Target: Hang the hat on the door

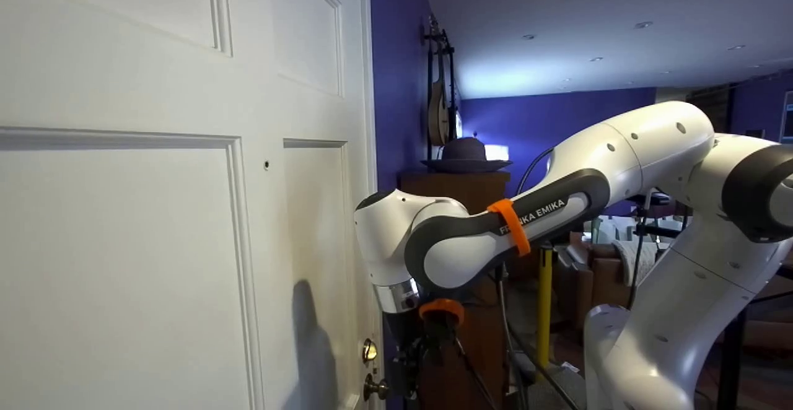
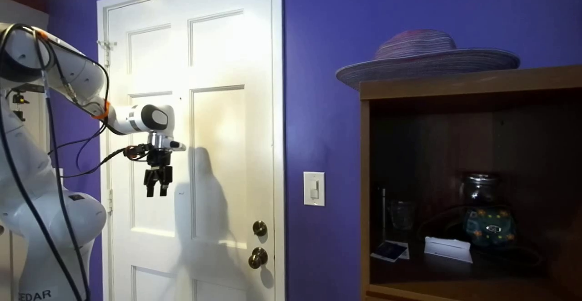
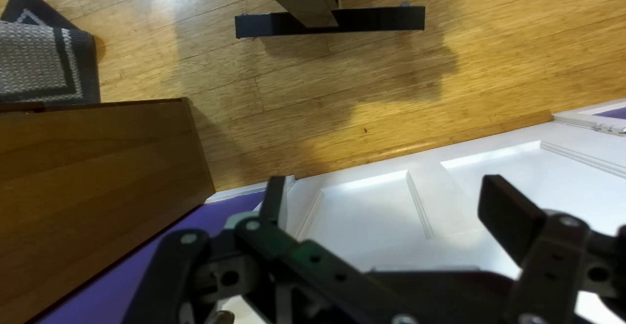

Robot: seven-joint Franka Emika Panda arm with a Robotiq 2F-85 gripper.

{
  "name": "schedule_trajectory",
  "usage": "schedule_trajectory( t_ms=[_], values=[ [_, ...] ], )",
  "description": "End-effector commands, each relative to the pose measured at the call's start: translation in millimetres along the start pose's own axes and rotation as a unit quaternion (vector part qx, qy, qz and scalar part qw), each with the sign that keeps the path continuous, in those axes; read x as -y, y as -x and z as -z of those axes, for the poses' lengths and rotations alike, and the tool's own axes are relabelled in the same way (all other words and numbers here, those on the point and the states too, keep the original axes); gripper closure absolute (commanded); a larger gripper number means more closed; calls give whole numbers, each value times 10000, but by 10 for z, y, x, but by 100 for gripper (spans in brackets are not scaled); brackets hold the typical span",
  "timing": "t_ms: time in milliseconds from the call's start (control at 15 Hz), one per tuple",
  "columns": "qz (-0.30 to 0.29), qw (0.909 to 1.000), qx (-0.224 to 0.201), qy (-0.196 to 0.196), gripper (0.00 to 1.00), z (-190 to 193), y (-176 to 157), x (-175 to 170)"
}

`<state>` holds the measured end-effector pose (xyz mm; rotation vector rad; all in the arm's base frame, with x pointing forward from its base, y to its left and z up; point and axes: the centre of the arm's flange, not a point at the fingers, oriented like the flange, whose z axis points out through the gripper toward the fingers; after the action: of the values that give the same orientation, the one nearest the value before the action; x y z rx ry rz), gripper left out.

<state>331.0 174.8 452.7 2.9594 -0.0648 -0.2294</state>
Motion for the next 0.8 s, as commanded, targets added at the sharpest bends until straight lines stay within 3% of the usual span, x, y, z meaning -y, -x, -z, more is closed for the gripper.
schedule_trajectory(
  t_ms=[0,200,267,733],
  values=[
    [219,9994,-250,98,0,121,-48,-477],
    [269,9971,-621,359,0,253,-53,-910],
    [179,9989,-360,246,0,187,-146,-647],
    [204,9988,-364,267,0,187,-150,-669]
  ],
)
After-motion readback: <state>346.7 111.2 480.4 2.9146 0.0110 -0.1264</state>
